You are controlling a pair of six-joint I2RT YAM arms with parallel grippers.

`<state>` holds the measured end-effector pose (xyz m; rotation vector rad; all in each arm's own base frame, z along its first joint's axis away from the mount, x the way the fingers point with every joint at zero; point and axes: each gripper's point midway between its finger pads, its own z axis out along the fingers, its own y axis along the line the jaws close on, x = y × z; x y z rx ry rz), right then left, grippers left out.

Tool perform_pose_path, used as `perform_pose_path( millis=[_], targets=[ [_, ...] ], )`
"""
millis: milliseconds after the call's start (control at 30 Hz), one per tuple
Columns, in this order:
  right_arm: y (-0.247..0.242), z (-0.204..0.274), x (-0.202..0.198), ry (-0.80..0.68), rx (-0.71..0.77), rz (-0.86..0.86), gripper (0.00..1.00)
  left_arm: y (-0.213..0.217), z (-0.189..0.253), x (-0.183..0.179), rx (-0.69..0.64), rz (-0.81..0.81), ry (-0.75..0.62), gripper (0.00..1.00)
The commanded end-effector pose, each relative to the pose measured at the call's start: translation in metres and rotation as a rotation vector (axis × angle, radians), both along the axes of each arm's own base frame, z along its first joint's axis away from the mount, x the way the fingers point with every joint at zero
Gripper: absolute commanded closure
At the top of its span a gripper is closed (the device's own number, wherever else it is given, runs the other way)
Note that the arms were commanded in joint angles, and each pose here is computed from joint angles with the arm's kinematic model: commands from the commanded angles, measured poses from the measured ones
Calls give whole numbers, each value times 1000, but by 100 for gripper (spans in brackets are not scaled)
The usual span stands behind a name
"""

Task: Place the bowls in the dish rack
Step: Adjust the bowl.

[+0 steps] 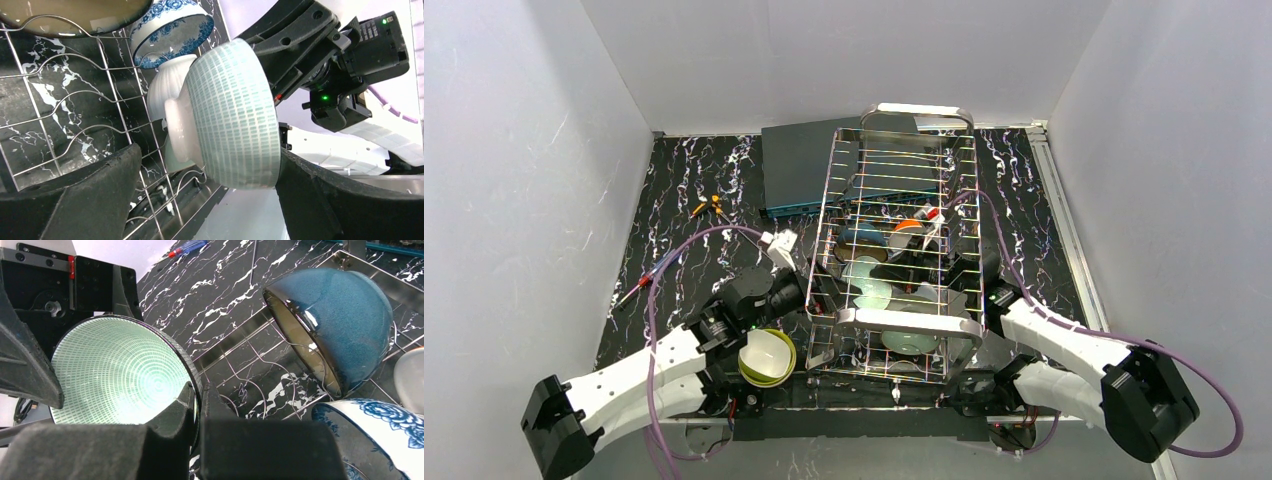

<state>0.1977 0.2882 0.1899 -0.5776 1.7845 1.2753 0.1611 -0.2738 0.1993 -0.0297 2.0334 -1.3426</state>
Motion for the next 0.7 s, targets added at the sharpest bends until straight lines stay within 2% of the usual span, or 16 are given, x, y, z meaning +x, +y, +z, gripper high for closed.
perform_pose_path(
  millis=[0, 67, 133, 200, 300, 333, 367, 400, 500, 533, 667],
  targets=[
    [3, 65, -3, -215, 152, 29, 99, -14, 32, -1, -70, -64, -21, 4],
    [4, 62, -3, -205, 148, 31, 99, -22, 38, -2, -85, -101, -36, 9],
    [5, 61, -3, -200, 149, 37, 99, -27, 44, -4, -102, -132, -56, 21],
    [5, 61, -3, -195, 149, 37, 99, -31, 46, -5, -115, -151, -60, 28],
    [5, 60, -1, -194, 147, 27, 99, -34, 50, -7, -128, -180, -61, 48],
    [4, 60, -1, -196, 147, 26, 99, -34, 49, -8, -127, -184, -59, 51],
    [4, 60, 0, -196, 146, 21, 99, -34, 49, -8, -127, -187, -56, 52],
    [4, 60, 1, -194, 144, 16, 99, -35, 48, -9, -128, -193, -48, 47],
    [3, 59, 3, -192, 133, 5, 99, -36, 40, -10, -113, -202, 1, 24],
    [3, 59, 3, -192, 129, 4, 99, -36, 37, -9, -98, -197, 20, 20],
    [3, 60, 3, -197, 129, 3, 99, -40, 30, -10, -71, -216, 63, 20]
  ],
)
